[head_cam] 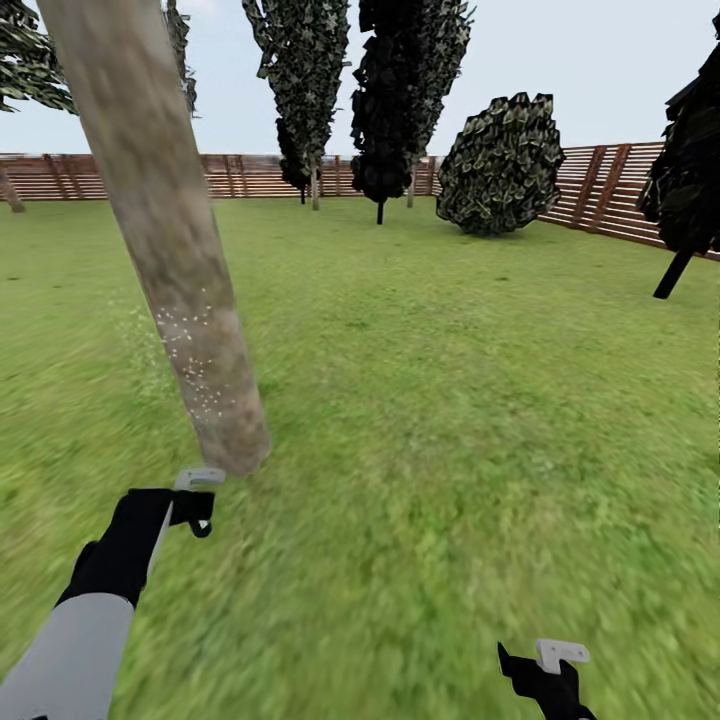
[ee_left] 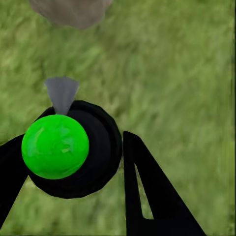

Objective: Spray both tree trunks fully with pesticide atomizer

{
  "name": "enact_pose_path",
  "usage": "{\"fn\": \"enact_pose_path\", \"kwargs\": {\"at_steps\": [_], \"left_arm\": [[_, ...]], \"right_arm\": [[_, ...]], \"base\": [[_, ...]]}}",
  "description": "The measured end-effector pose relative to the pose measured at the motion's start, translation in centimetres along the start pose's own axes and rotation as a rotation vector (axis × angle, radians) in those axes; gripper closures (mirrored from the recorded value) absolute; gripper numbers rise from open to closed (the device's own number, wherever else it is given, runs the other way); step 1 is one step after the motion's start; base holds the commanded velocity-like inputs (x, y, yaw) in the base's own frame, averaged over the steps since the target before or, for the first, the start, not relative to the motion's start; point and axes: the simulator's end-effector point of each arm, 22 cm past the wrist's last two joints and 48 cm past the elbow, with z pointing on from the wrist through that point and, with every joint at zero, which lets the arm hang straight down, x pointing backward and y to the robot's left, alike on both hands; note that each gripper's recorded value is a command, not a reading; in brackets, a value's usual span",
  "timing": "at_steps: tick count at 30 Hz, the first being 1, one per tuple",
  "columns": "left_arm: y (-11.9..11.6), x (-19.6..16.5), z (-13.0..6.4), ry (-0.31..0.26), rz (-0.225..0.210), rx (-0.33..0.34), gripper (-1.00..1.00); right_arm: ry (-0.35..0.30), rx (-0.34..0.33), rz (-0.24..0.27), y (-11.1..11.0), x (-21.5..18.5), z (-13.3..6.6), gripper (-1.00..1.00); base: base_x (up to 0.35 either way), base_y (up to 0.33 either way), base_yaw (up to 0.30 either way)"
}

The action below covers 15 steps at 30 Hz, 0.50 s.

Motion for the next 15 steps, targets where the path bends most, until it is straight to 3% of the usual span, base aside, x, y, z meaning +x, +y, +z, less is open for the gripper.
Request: {"fn": "enact_pose_path", "kwargs": {"at_steps": [2,4,6,8,11,15], "left_arm": [[1.1,0.3,0.9,-0.052,-0.042,-0.006,1.00],[3.0,0.5,1.3,-0.093,-0.069,-0.071,1.00],[4.9,2.6,1.9,-0.065,-0.081,-0.156,1.00],[5.8,4.5,2.4,-0.036,-0.095,-0.200,1.00],[6.8,5.3,2.6,-0.073,-0.184,-0.206,1.00],[7.5,5.4,2.5,-0.092,-0.203,-0.213,1.00]], "right_arm": [[0.000,0.000,-0.001,0.0,0.0,0.0,-1.00],[0.000,0.000,-0.001,0.0,0.0,0.0,-1.00],[0.000,-0.001,-0.002,0.0,0.0,0.0,-1.00],[0.001,-0.001,-0.002,0.0,0.0,0.0,-1.00],[0.000,-0.001,-0.002,0.0,0.0,0.0,-1.00],[0.000,-0.002,-0.002,0.1,0.0,0.0,-1.00]], "base": [[0.126,-0.269,0.000],[0.139,-0.268,0.000],[0.186,-0.233,0.000],[0.233,-0.196,0.000],[0.272,-0.162,0.000],[0.280,-0.166,0.011]]}}
